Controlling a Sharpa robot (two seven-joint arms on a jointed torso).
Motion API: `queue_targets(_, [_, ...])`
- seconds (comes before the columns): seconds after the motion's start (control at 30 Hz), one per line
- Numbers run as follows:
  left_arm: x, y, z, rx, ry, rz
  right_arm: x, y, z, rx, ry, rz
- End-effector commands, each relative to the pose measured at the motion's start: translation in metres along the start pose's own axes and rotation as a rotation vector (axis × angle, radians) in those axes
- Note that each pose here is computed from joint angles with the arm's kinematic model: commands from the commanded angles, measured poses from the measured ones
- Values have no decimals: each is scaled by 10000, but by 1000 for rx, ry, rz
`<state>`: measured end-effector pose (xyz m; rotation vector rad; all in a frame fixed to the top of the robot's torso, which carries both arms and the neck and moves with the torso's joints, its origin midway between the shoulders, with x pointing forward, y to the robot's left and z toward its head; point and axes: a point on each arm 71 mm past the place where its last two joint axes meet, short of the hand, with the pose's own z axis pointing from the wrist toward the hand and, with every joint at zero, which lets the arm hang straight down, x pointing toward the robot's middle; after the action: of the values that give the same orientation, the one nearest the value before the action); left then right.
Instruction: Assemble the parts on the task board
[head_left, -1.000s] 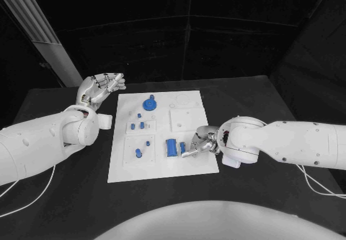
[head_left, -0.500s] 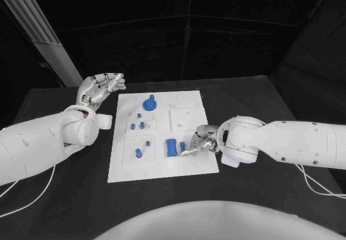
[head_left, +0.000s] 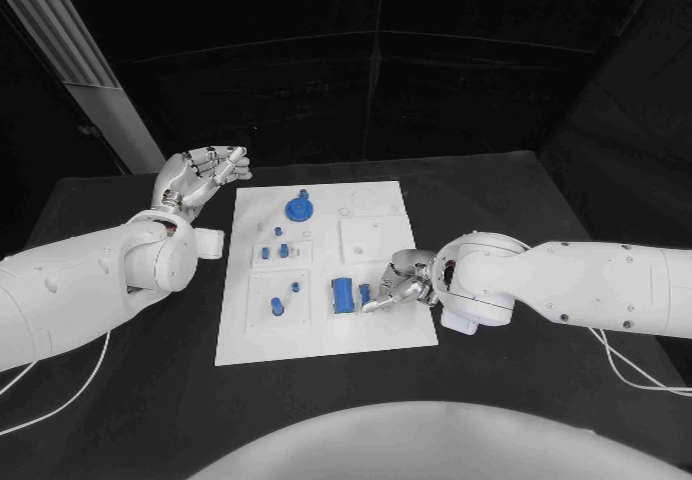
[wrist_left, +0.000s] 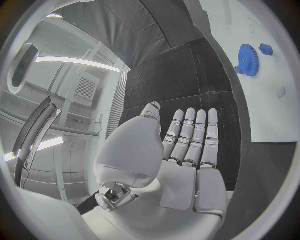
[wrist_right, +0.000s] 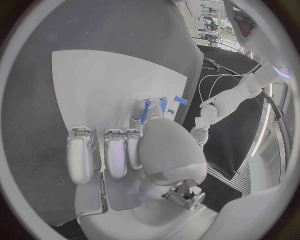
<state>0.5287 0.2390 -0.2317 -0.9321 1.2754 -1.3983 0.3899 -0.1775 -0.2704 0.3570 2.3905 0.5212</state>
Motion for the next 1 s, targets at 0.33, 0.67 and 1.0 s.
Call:
queue_targets(0.33, [15,-86,1,111,11,-9,-18,-7,9,7,-11,4])
queue_targets(0.67, [17,-86,1,112,11,-9,-16,-13,9,13,-7,1])
queue_targets(1.0, [13,-85,1,111,11,-9,-10,-22,17,24,7,-9])
